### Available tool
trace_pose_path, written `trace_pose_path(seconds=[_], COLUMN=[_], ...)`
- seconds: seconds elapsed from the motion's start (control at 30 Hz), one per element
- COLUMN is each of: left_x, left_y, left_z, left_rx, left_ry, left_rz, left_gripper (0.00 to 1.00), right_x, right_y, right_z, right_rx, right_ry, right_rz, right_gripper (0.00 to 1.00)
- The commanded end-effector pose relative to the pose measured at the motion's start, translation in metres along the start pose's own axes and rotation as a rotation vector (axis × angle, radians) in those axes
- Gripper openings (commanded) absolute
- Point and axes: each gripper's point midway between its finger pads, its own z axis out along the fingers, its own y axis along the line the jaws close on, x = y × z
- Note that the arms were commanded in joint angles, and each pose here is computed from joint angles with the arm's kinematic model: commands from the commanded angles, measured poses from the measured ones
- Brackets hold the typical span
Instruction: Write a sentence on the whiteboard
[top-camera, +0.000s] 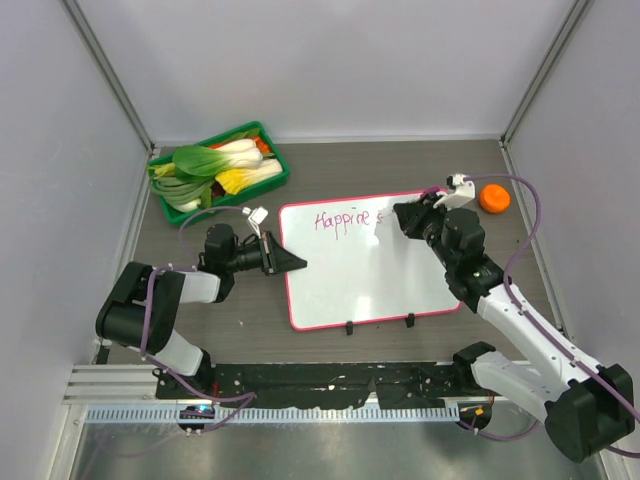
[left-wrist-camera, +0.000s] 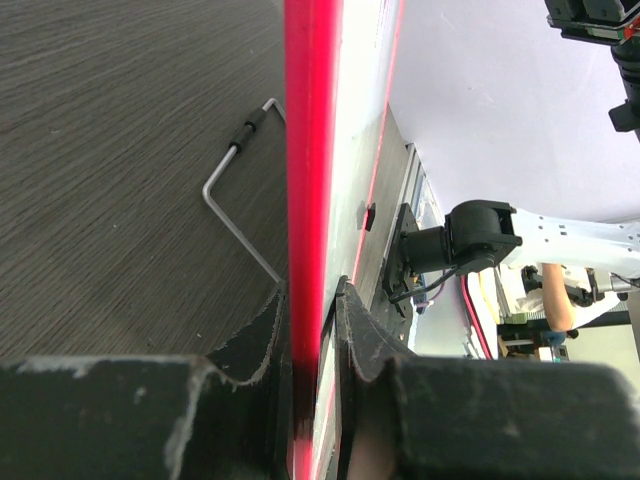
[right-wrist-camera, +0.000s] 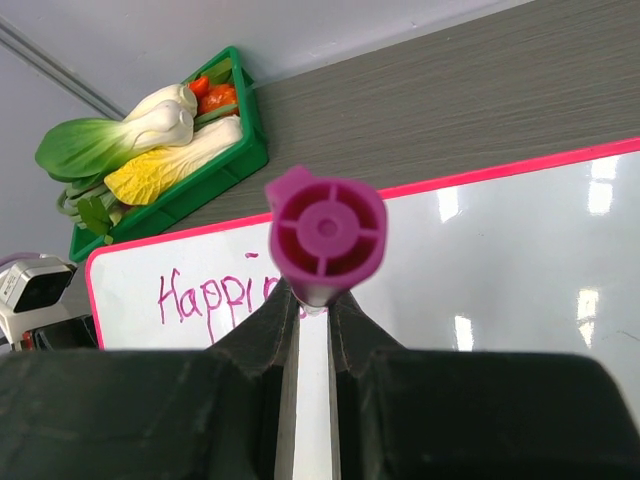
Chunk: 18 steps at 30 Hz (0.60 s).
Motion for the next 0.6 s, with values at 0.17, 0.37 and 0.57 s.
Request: trace_pose_path(seconds=[0.17,0.37,0.57], left_x=[0.02,0.019,0.02], left_y=[0.039,0.04,0.039], left_z=[0.001,0.0,0.0], left_rx=[-0.163,-0.168,-0.167], left_ry=[0.021,0.018,0.02], left_rz=[0.005,0.007,0.012], left_gripper=[0.0,0.0,0.0], right_x=[-0.022,-0.023,-0.024], right_y=[-0.006,-0.005,-0.007], right_z=[-0.014,-0.017,-0.018], right_rx=[0.033,0.019,0.028], right_ry=[-0.075,-0.083,-0.08], right_rz=[-0.018,-0.009,-0.012], right_gripper=[0.01,0.01,0.01])
